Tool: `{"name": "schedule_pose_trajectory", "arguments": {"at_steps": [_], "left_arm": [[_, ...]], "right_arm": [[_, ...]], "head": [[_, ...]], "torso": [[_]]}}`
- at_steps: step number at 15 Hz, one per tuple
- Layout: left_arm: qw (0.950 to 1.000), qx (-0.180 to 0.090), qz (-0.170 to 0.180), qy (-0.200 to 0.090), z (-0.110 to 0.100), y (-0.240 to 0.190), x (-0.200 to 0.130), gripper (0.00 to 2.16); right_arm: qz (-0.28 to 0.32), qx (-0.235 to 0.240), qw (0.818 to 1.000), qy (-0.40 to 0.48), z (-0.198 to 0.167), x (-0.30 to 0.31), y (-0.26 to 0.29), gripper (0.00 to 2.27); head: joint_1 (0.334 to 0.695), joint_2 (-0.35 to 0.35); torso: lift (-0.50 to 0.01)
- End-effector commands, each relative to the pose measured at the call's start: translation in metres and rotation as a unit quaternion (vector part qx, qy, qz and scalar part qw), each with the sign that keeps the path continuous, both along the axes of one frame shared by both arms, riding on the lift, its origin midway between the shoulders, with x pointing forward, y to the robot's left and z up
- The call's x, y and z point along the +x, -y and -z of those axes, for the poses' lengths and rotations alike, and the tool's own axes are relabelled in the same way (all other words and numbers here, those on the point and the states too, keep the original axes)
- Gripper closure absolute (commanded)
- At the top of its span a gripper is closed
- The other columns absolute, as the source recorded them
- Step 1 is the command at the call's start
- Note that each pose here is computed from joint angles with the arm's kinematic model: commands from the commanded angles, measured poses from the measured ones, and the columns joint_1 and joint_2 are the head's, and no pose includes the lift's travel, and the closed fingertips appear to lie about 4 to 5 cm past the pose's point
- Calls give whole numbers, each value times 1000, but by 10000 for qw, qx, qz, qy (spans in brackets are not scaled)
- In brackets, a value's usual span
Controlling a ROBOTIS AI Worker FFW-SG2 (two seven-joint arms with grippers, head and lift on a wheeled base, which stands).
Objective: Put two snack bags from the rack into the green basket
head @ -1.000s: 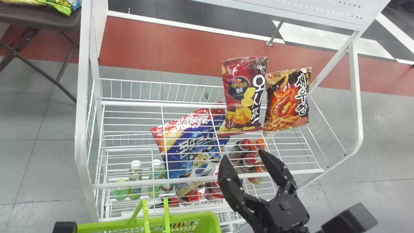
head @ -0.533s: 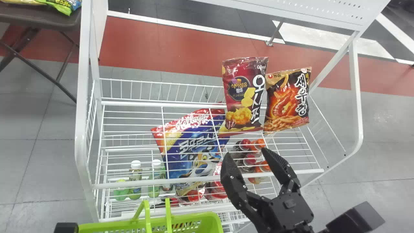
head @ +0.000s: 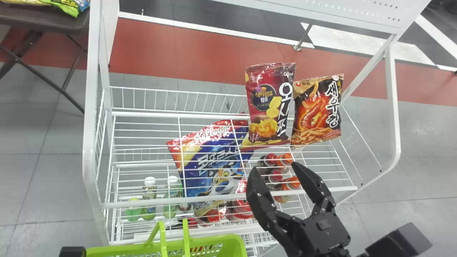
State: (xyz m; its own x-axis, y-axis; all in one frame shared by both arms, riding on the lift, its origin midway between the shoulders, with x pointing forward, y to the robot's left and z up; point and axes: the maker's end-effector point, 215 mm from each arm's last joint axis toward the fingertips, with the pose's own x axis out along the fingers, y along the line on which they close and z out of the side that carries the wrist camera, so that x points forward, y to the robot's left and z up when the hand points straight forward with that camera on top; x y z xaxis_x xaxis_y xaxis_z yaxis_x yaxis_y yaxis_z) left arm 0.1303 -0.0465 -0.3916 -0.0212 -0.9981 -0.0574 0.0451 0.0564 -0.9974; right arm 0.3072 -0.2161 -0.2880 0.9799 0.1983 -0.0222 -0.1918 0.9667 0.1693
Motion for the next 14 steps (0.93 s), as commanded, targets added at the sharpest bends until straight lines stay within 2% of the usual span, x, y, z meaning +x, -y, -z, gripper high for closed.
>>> {"name": "schedule_pose_trajectory", "arguments": {"at_steps": [1, 14], "left_arm": [[10000, -10, -22, -6, 0, -1, 1, 1450], [10000, -36, -27, -37, -1, -1, -1, 1450]], "right_arm": [[22, 32, 10000, -51, 2, 0, 3, 63], [45, 100, 9999, -61, -3, -7, 5, 70]], "head": [[695, -350], [695, -350]], "torso": [[-5], [-5]]}}
